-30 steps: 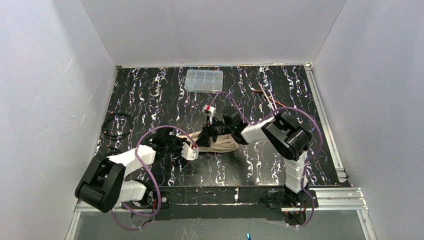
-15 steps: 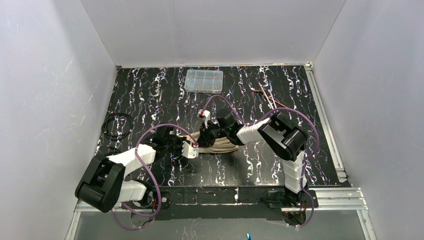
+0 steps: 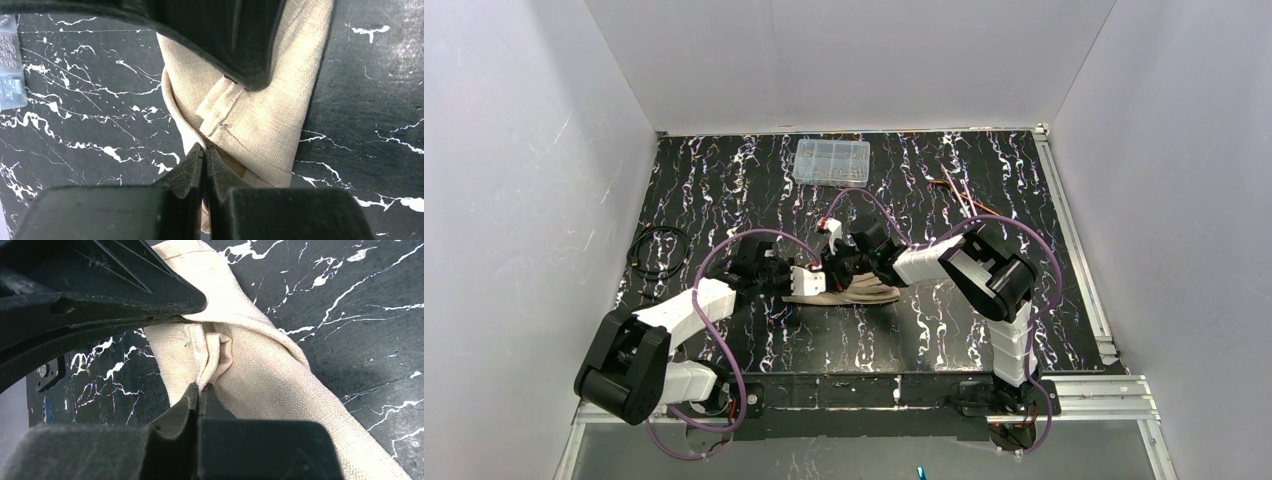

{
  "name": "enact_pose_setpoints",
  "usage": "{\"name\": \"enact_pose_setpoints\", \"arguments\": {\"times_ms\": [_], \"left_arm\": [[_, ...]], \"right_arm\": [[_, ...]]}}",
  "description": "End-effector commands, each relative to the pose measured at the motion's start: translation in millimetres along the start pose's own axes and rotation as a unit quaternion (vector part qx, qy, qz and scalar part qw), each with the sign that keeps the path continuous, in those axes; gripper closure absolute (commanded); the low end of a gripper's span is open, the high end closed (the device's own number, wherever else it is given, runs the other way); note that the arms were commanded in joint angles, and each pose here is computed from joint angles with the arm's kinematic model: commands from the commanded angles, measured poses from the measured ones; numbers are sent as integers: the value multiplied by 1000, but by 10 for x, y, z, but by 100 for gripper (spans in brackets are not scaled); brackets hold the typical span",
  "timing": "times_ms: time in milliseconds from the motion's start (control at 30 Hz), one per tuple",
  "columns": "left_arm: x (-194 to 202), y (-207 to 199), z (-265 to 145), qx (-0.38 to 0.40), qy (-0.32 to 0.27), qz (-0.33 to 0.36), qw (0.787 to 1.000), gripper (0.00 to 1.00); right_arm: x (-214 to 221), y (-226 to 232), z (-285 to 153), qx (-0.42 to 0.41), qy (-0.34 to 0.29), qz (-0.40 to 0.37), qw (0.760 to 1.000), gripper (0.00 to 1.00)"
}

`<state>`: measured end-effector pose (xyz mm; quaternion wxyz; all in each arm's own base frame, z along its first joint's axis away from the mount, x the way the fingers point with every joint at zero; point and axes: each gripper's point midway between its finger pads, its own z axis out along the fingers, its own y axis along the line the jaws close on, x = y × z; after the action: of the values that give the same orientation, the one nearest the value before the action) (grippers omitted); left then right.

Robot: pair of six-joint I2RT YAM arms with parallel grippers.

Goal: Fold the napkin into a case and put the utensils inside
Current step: Stuff the top corner of the smaller-rectangle-folded napkin into the folded napkin.

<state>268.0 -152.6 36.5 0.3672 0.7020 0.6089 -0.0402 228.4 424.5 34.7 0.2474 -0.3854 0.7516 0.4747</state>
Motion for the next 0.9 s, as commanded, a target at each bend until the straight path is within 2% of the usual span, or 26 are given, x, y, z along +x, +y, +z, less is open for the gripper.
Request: {"name": "enact_pose_setpoints", "arguments": {"times_ms": [0,433,700,867], "left_arm": [[-116,109,-69,-11,-11,-34,999,100],[-221,154,-124,-24,-33,-44,998,100],[-189,35,-105,-12,-37,-21,999,100],[-138,-21,-82,-9,-33,1,999,100]], "right_arm": [[-10,-7,20,9,18,2,1000,99],[166,-150,89,53,96,45,993,99],[-234,133,22,22,55,68,996,99],[-318,240,9,2,52,74,996,99]]}}
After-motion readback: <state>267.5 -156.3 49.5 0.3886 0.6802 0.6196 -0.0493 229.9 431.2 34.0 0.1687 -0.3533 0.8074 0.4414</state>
